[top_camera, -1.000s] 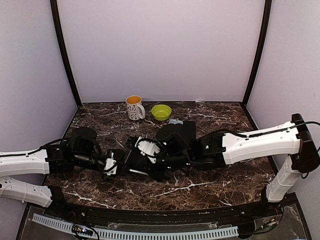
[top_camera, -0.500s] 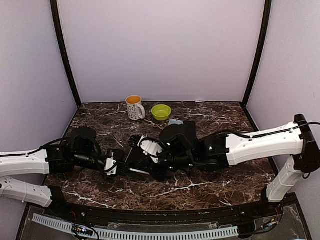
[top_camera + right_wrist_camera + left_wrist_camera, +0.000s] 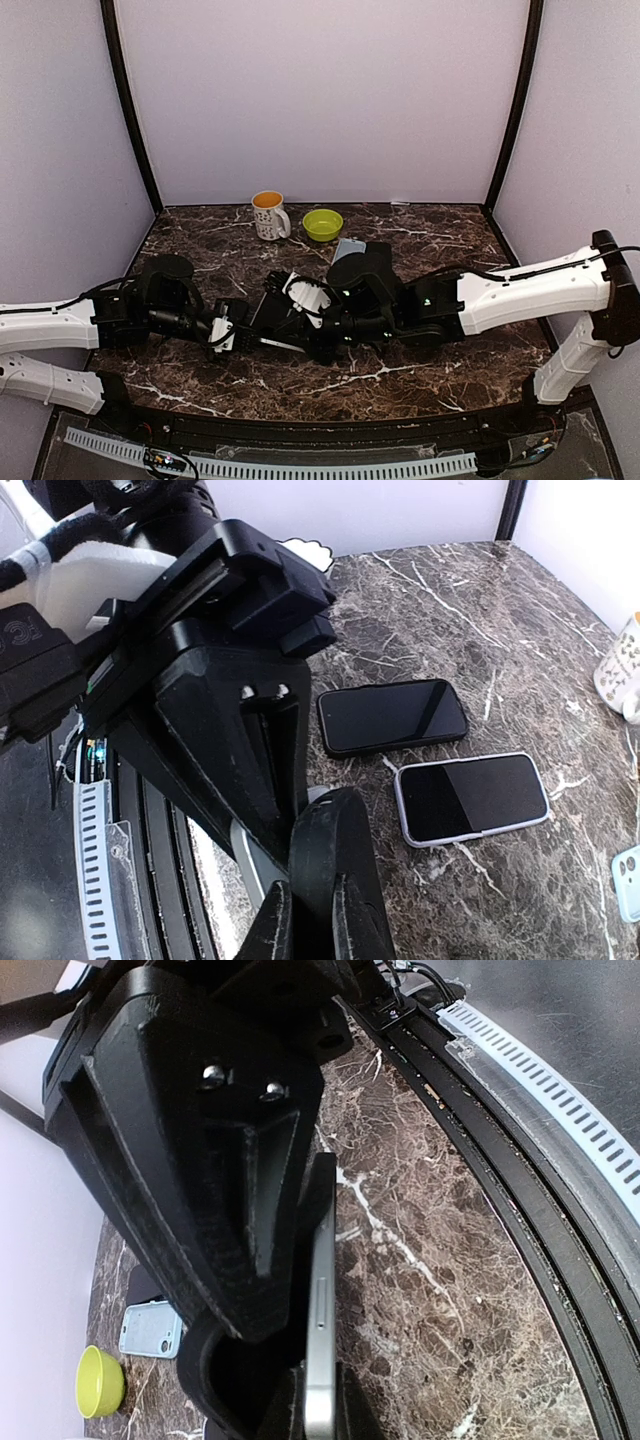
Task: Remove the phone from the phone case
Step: Remove the phone case from the phone.
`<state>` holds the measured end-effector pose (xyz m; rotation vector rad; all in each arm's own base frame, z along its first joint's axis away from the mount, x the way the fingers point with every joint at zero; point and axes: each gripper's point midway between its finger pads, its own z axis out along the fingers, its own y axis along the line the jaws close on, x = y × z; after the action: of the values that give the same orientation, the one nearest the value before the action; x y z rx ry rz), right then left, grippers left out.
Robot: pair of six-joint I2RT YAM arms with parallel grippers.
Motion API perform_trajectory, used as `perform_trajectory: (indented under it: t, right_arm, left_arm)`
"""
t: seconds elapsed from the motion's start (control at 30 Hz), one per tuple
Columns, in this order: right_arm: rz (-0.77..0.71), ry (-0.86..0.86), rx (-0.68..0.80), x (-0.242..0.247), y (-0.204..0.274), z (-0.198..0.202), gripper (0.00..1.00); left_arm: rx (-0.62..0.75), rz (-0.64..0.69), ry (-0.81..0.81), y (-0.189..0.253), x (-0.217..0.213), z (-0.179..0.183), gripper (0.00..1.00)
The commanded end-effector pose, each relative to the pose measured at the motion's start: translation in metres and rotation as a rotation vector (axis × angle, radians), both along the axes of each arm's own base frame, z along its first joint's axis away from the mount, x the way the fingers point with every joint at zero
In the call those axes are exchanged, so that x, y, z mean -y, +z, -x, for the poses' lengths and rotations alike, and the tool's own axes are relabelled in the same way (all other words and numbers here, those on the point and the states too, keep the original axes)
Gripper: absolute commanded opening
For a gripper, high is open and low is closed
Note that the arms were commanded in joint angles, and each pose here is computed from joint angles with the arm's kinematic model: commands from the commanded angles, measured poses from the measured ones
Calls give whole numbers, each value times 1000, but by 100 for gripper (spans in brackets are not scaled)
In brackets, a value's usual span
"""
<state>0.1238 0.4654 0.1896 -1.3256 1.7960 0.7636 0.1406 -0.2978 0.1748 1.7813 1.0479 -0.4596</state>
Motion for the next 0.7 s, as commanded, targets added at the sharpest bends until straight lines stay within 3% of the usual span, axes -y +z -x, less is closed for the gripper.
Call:
perform_trajectory:
  t: [0.0,0.33,0.67]
  right_arm:
    - [470,-59,-115,95,-104,20,0]
    - [458,-151,-73,108,-92,3,0]
    - [227,-424,16,127,-8,-69,0]
  left_arm:
    - [194,169,119,62,-1,-33,0]
    - [195,167,121,62,-2,-33,0]
    - [193,175,98,64,-1,-28,0]
